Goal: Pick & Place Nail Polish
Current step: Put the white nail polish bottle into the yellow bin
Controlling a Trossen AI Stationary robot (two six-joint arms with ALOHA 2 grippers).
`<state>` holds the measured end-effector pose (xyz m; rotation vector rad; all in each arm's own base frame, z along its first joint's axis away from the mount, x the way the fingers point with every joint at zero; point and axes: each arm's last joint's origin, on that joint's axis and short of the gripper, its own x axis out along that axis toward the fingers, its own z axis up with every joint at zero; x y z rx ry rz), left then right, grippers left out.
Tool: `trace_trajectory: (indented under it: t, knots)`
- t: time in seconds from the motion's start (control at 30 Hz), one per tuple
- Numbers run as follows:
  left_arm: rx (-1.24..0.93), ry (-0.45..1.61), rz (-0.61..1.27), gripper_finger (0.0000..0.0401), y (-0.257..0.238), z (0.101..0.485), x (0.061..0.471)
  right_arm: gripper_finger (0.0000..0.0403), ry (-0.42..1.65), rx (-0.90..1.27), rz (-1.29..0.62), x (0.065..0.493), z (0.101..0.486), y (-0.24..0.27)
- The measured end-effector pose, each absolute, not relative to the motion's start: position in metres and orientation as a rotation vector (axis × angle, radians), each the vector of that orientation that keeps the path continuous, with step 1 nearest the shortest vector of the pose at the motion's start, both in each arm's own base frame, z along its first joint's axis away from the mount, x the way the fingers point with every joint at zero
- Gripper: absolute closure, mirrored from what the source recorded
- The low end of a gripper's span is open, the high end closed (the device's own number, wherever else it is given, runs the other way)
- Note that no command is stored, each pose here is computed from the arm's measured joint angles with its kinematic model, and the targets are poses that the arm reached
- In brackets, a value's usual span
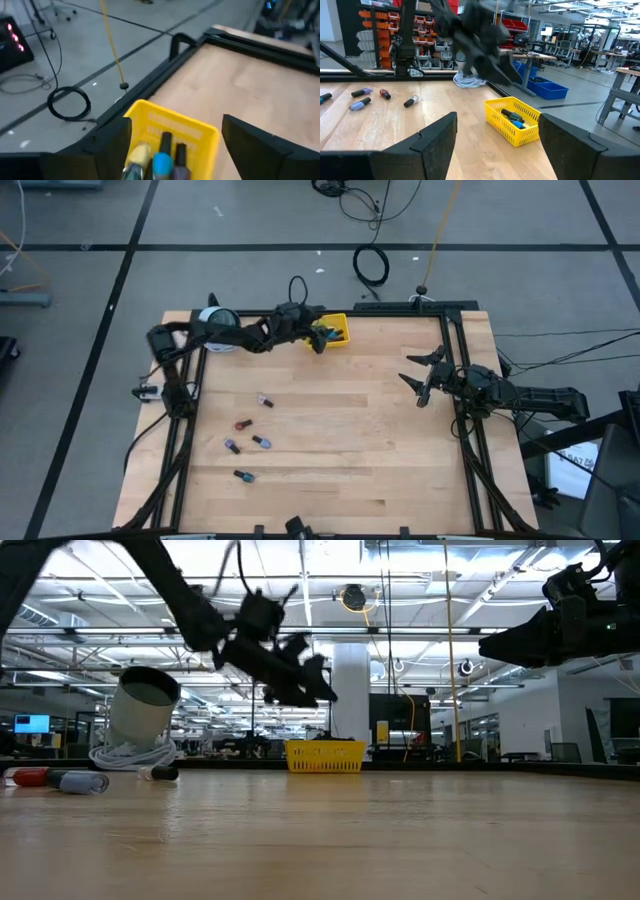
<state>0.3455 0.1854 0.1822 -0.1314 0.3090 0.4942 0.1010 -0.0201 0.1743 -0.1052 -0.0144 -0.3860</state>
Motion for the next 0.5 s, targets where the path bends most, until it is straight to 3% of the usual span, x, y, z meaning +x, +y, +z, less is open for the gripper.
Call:
trace_trajectory:
  t: [0.27,0.5]
  knots:
    - [-0.075,0.554,0.367,0.0083,0.122,0.254,0.302,0.0135,-0.014,-0.105,-0.386,0.101,0.174,-0.02]
    - [-0.239,0.959,0.288,0.0097,0.065,0.252,0.262,0.0135,-0.016,-0.094,-0.385,0.101,0.174,-0.02]
